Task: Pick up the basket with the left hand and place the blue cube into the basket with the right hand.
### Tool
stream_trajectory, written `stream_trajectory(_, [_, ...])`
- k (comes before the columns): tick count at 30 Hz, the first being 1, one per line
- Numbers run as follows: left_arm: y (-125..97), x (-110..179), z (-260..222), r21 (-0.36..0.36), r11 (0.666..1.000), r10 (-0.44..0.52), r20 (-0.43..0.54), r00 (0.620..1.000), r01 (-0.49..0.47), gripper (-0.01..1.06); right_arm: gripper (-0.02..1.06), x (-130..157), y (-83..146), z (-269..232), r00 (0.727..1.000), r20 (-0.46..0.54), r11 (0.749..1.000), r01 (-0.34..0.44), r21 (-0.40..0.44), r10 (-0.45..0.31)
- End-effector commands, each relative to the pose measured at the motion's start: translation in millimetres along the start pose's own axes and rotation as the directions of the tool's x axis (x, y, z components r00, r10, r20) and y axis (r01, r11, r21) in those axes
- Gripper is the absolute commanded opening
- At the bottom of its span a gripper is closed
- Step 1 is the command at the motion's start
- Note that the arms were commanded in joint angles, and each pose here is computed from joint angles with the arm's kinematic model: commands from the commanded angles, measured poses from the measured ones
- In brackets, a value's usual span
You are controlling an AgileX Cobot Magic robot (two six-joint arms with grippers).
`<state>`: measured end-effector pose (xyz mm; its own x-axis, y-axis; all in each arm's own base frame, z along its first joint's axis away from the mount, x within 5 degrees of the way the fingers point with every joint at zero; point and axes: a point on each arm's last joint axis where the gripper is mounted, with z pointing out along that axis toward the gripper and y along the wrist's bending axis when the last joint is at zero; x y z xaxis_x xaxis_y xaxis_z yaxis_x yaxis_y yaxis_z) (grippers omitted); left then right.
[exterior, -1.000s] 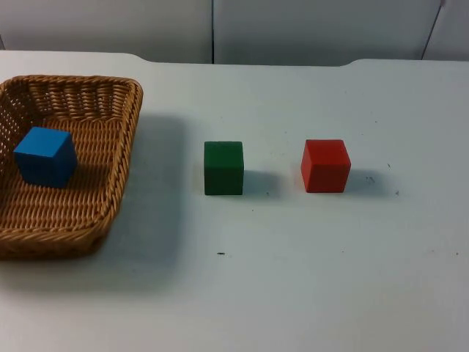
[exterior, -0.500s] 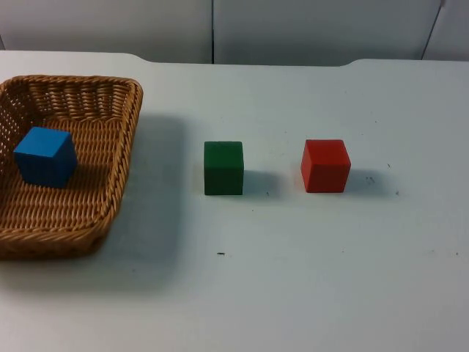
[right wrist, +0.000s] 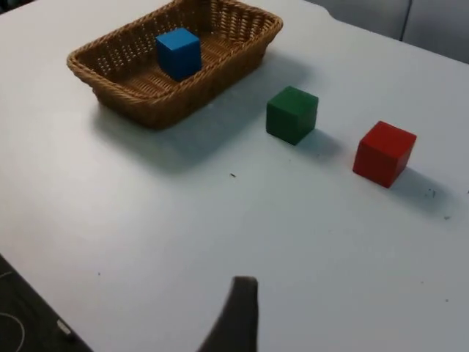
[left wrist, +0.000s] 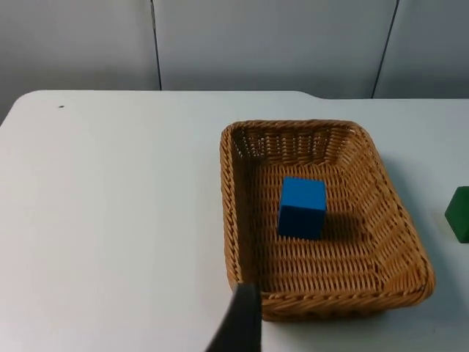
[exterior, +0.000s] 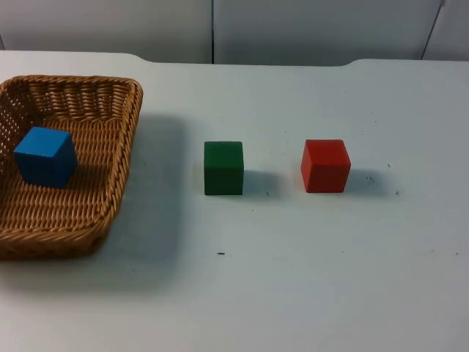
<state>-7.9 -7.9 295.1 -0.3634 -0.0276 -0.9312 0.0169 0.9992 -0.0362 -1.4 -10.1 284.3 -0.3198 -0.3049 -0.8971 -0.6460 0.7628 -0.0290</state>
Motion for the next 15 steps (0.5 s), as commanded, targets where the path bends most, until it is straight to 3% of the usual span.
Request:
stream_trajectory(1, [0.3, 4.9, -0.1, 0.003, 1.0, 0.019, -0.045, 0.999, -0.019, 0.77, 0.79, 1.8, -1.2, 1.5, 1.0, -0.003, 1.0, -0.007, 0.016, 0.007])
stream_trajectory(4, [2.4, 12.6, 3.8, -0.012, 0.999, 0.047, -0.105, 0.993, -0.048, 0.77, 0.79, 2.5, -1.2, 2.0, 1.0, -0.007, 1.0, -0.007, 0.017, 0.007])
stream_trajectory(13, [2.8, 14.0, 6.3, -0.014, 0.999, 0.045, -0.105, 0.993, -0.047, 0.77, 0.79, 4.8, -1.2, 3.9, 1.0, -0.023, 1.0, -0.001, 0.019, 0.001])
stream_trajectory(15, [2.8, 14.0, 6.3, -0.014, 0.999, 0.045, -0.105, 0.993, -0.047, 0.84, 0.83, 4.8, -1.2, 3.9, 1.0, -0.023, 1.0, -0.001, 0.019, 0.001])
